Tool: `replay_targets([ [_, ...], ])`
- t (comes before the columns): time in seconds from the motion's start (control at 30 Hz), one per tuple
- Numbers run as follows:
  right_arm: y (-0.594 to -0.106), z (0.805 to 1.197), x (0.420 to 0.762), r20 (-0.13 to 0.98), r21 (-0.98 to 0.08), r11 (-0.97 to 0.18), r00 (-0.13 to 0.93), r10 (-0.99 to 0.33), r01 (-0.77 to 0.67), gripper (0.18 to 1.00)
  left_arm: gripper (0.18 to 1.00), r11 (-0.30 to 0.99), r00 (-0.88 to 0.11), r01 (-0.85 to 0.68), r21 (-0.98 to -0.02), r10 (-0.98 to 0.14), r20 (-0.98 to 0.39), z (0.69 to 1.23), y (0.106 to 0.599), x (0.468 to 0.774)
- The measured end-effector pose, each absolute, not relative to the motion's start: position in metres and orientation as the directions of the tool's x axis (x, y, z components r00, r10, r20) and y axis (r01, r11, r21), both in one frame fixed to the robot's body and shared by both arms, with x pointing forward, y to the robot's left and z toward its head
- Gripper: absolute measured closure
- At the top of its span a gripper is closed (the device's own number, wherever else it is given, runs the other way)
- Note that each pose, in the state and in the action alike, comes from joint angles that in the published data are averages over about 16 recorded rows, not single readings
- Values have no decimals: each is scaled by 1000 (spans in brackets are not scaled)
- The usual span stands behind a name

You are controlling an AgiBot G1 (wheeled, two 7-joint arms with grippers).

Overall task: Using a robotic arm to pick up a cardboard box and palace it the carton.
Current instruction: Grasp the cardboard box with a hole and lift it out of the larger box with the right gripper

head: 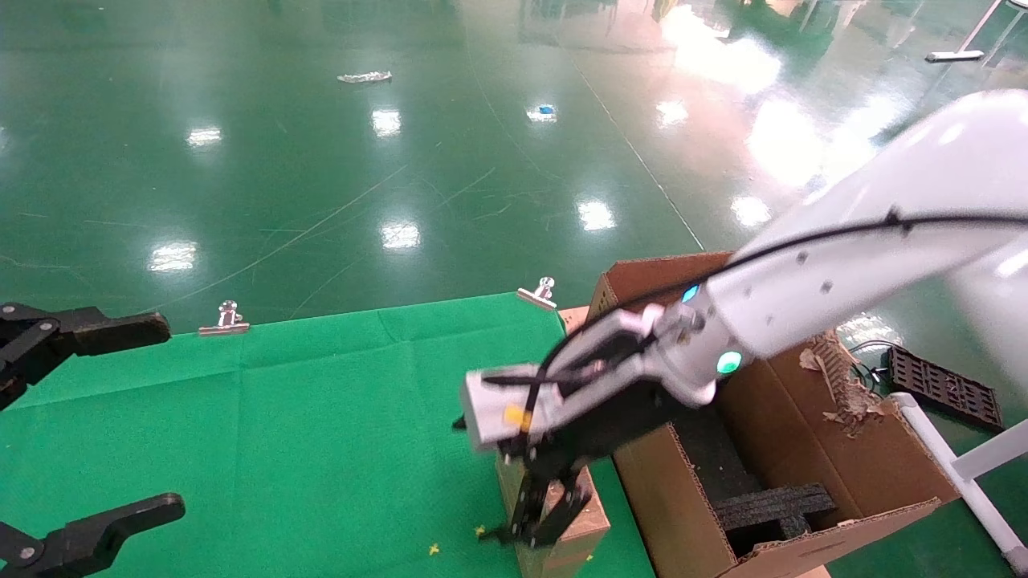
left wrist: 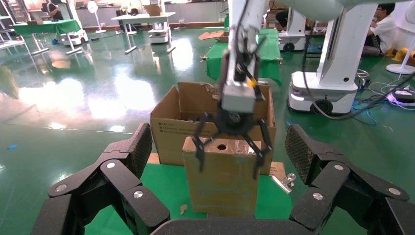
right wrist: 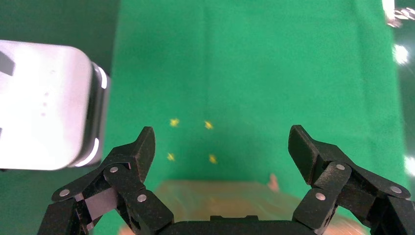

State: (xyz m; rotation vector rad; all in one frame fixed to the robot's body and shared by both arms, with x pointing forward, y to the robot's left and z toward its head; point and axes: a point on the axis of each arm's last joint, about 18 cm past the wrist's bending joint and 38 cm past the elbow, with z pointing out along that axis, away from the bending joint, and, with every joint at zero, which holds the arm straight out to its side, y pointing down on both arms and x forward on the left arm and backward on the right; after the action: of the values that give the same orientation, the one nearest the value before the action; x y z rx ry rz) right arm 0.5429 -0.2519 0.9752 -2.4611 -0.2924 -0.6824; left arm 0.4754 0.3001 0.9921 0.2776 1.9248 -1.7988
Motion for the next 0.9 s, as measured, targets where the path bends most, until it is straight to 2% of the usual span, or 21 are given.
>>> replay_targets([
  [0.37,-263,1018,540,555,-335,-914,832,6,230,178,184,112,-861,464,-879,-178,-477,992,300,475],
  [0.9,-259,1013,542,484,-176,-983,875,-32,62,178,184,112,-861,464,-879,-178,-477,992,300,475],
])
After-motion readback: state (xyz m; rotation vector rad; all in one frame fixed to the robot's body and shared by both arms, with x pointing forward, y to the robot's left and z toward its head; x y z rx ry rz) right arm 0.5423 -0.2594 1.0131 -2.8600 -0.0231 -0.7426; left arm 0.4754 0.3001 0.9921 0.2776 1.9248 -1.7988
